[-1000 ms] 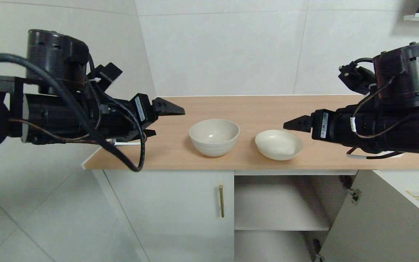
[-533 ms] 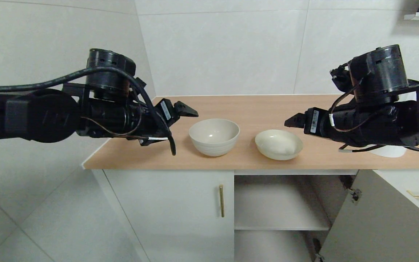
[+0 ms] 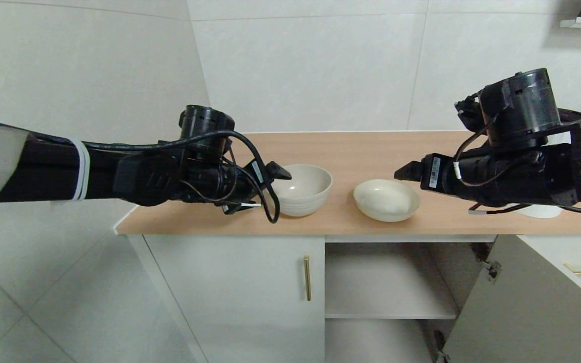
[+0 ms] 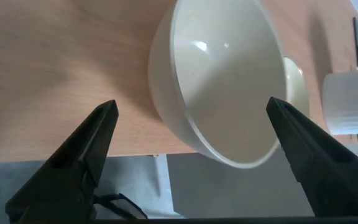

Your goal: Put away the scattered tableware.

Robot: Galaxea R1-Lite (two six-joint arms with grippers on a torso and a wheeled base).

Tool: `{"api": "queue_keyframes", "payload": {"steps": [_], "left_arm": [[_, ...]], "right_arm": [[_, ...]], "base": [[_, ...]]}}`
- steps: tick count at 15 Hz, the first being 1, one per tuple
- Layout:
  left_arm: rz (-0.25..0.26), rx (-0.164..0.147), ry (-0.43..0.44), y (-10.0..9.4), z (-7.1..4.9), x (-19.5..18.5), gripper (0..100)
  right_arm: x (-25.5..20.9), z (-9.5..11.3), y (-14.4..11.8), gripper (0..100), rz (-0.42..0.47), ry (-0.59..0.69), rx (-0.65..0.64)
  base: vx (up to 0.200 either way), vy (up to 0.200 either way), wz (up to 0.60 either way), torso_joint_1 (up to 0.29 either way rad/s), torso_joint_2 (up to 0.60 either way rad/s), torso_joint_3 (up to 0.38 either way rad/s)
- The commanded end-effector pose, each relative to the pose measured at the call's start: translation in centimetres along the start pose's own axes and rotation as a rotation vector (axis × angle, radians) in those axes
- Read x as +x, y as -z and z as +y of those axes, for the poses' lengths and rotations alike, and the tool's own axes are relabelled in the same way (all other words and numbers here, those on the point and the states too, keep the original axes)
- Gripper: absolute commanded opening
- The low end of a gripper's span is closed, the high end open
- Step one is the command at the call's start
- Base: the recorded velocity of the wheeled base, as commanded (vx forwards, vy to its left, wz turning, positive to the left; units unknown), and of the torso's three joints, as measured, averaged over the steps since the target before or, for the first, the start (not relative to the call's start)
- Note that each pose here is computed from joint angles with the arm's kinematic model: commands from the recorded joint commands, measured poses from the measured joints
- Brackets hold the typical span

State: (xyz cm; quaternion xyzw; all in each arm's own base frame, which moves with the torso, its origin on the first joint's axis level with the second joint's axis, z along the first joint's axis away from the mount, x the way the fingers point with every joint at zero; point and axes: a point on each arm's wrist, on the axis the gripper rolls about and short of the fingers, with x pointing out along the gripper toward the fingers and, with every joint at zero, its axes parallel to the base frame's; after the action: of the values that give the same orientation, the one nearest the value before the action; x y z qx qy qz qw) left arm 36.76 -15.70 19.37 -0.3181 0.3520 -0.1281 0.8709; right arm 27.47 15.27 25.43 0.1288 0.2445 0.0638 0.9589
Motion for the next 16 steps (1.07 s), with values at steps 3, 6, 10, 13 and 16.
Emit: {"api": "queue_keyframes", "payload": {"steps": [3, 6, 10, 13, 16], "left_arm": [[0.013, -0.002, -0.008, 0.3, 0.2, 0.8, 0], [0.008, -0.002, -0.005, 0.2, 0.1, 0.4, 0], [-0.006, 0.001, 0.009, 0.1, -0.3, -1.3, 0], [-0.012, 0.013, 0.021, 0.3, -0.5, -3.3, 0], [-0.005, 0.128, 0.023, 1.1, -0.1, -5.3, 0]], "right_arm": [[-0.1, 0.0, 0.0, 100, -0.002, -0.002, 0.000], [-0.1, 0.0, 0.0, 100, -0.002, -0.003, -0.001], [0.7, -0.3, -0.3, 100, 0.007, 0.012, 0.002], [2.8, -0.5, 0.2, 100, 0.037, 0.045, -0.002], [5.8, -0.7, 1.3, 100, 0.071, 0.110, -0.017]], "base": [[0.000, 0.000, 0.00, 0.000, 0.00, 0.000], [0.000, 0.000, 0.00, 0.000, 0.00, 0.000], [0.000, 0.000, 0.00, 0.000, 0.00, 0.000], [0.000, 0.000, 0.00, 0.000, 0.00, 0.000], [0.000, 0.000, 0.00, 0.000, 0.00, 0.000]]}}
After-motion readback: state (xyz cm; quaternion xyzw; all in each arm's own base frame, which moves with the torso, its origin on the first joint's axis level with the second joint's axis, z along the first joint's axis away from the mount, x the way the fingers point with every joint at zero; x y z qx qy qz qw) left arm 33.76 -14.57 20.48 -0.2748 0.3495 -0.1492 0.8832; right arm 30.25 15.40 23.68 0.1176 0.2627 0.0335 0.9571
